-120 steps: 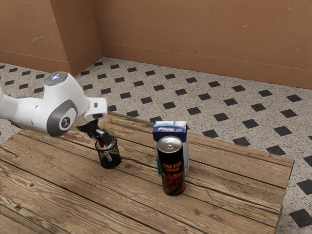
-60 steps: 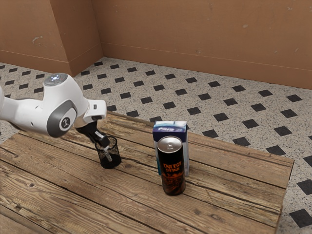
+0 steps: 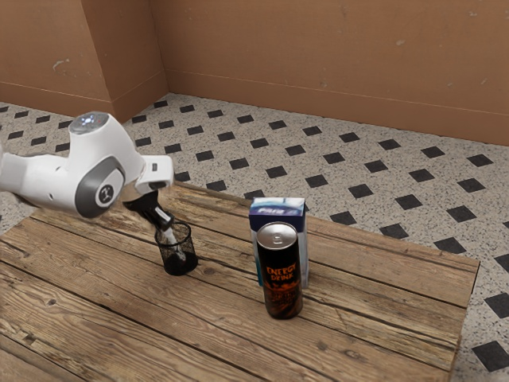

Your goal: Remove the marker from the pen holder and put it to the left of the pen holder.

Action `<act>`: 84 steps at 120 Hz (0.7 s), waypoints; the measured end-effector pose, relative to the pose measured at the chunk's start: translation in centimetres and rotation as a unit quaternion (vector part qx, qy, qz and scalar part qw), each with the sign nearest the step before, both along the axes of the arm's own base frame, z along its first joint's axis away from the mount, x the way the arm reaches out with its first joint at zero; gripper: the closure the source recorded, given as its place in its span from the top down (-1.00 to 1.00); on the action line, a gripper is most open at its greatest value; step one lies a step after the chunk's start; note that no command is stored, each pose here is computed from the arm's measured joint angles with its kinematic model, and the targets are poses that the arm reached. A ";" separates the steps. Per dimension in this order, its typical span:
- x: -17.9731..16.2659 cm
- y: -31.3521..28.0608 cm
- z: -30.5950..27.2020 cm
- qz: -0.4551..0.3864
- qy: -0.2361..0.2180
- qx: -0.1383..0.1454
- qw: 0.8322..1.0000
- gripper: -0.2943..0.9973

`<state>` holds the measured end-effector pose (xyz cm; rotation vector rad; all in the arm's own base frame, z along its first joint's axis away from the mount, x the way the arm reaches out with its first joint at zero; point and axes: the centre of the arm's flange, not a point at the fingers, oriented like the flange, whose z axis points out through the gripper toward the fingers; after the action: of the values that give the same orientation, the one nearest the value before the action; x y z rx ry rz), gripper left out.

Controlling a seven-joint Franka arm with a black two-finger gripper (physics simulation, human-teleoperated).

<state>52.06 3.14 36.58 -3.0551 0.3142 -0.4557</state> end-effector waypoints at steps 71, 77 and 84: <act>2.4 5.2 14.2 0.029 0.098 0.072 0.992 -0.67; 4.8 6.1 11.7 0.038 0.154 0.080 0.984 -0.67; 6.9 7.1 8.1 0.050 0.220 0.086 0.970 -0.67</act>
<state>58.98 10.28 44.72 -2.9494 0.1963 0.2496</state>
